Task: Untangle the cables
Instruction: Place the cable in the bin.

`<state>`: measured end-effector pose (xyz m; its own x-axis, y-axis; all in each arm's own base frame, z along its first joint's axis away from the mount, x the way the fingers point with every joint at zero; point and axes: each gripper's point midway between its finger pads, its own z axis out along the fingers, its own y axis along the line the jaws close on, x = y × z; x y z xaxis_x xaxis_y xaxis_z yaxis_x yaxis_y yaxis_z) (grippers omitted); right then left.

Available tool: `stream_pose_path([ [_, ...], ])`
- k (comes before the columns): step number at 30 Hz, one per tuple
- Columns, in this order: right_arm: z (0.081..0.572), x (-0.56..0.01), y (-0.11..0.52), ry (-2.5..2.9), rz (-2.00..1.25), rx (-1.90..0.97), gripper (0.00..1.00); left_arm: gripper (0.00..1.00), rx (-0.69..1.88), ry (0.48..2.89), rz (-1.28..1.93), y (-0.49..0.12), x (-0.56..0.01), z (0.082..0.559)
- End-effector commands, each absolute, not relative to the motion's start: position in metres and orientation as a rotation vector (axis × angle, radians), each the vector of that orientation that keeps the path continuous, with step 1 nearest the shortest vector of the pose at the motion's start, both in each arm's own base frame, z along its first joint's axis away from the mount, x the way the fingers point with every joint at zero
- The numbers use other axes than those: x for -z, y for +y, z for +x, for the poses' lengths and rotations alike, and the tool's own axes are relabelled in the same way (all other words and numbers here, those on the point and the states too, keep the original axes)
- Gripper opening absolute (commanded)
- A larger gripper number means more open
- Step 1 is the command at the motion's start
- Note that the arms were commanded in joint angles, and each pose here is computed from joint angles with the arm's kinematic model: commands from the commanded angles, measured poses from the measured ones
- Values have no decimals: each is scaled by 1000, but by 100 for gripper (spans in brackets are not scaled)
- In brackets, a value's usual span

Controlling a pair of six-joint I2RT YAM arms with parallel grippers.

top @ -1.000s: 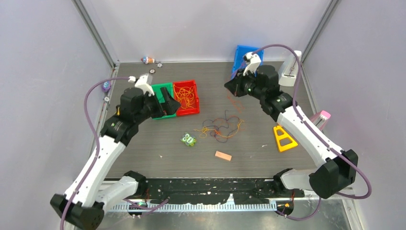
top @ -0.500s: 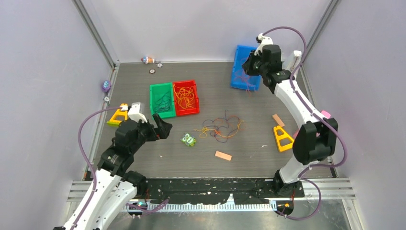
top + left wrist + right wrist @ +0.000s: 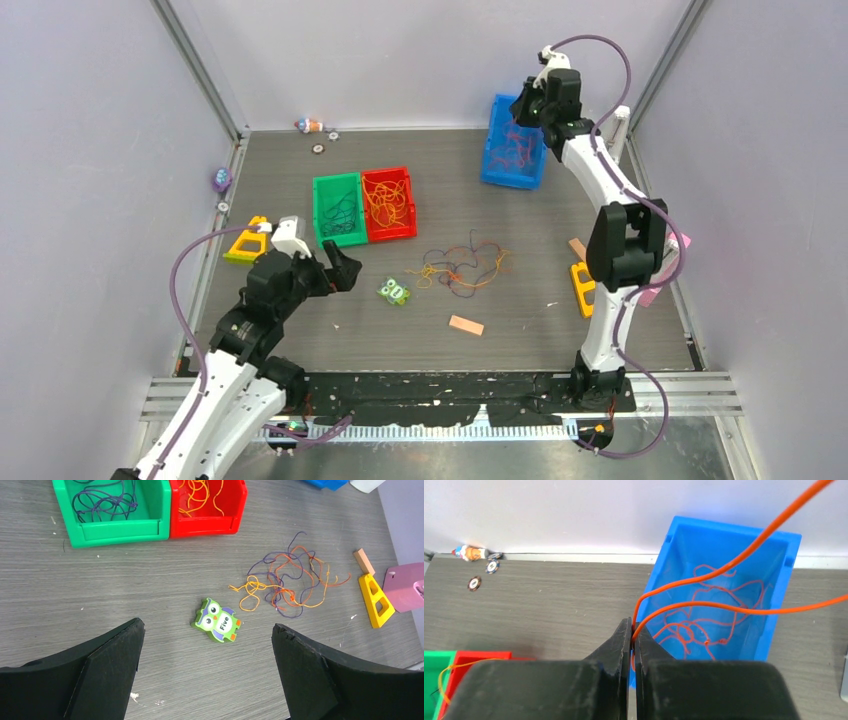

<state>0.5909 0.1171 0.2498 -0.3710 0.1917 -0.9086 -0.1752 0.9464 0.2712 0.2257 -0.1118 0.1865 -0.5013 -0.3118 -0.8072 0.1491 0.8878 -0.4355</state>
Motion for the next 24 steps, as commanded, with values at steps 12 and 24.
stream_pose_path([
  [12, 645, -123, 88, 2148, 236, -268, 6, 100, 592, 1959, -55, -123, -210, 243],
  [24, 608, -86, 72, 2327, 287, -132, 34, 100, 613, 1980, -29, -130, -209, 246],
])
